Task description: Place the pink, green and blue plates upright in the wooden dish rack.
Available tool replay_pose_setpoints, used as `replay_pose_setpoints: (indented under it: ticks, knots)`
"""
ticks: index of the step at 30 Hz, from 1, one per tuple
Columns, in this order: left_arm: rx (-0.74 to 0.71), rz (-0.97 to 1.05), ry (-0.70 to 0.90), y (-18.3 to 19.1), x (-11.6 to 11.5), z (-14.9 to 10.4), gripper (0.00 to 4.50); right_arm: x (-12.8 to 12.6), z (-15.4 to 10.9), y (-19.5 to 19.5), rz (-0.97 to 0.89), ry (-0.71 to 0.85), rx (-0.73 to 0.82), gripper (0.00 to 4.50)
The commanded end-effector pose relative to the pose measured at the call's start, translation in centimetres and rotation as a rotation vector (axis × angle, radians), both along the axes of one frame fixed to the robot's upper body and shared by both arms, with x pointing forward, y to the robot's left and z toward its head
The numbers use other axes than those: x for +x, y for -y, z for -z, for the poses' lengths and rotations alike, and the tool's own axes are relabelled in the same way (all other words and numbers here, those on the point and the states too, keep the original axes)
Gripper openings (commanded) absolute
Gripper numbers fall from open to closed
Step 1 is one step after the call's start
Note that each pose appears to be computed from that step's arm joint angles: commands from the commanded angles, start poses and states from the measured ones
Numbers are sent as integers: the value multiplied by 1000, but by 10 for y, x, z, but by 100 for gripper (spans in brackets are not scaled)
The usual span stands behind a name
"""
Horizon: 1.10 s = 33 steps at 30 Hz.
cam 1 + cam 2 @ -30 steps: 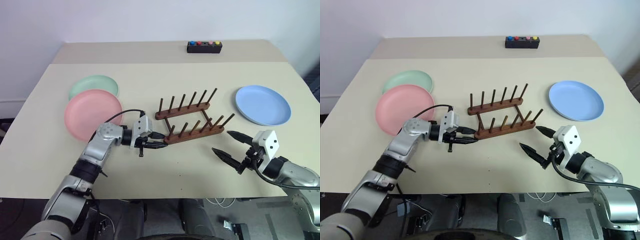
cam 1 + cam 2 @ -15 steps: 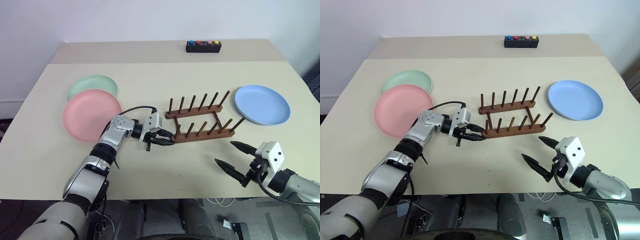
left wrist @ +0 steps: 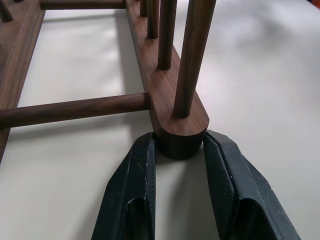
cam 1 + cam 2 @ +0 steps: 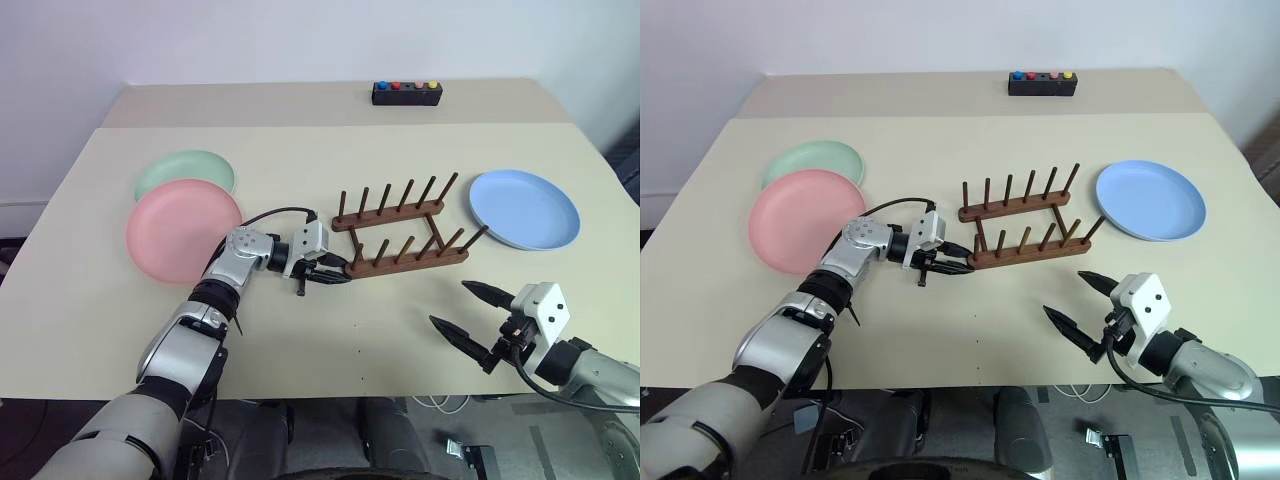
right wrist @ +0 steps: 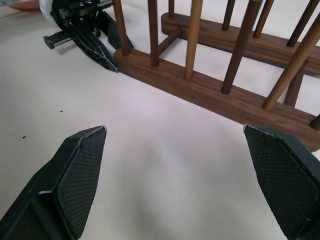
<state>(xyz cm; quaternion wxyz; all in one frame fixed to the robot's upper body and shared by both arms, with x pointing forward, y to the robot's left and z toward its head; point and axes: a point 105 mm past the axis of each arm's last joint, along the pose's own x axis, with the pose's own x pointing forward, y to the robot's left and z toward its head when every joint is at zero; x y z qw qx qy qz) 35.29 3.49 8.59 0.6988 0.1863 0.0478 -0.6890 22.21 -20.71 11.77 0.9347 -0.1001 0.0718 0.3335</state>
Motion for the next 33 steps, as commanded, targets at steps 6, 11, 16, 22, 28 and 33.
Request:
replay_pose_setpoints:
  ticks: [6,11,16,22,28,33]
  knots:
    - [-8,163,-40,0,-16,-14,84,1,-6,-4,-21,33,7,450]
    - [17,194,-38,0,-18,-15,84,0,-6,-4,-23,29,8,450]
    - [25,172,-42,3,-14,-12,84,-2,-6,-4,-18,26,10,450]
    - [5,141,-64,3,-10,-13,187,-5,-5,-3,-6,26,6,450]
    - [-38,71,-6,2,0,-23,416,-7,-5,2,12,23,-2,450]
    - [-71,36,26,-6,2,-33,416,-9,-4,8,31,14,-15,450]
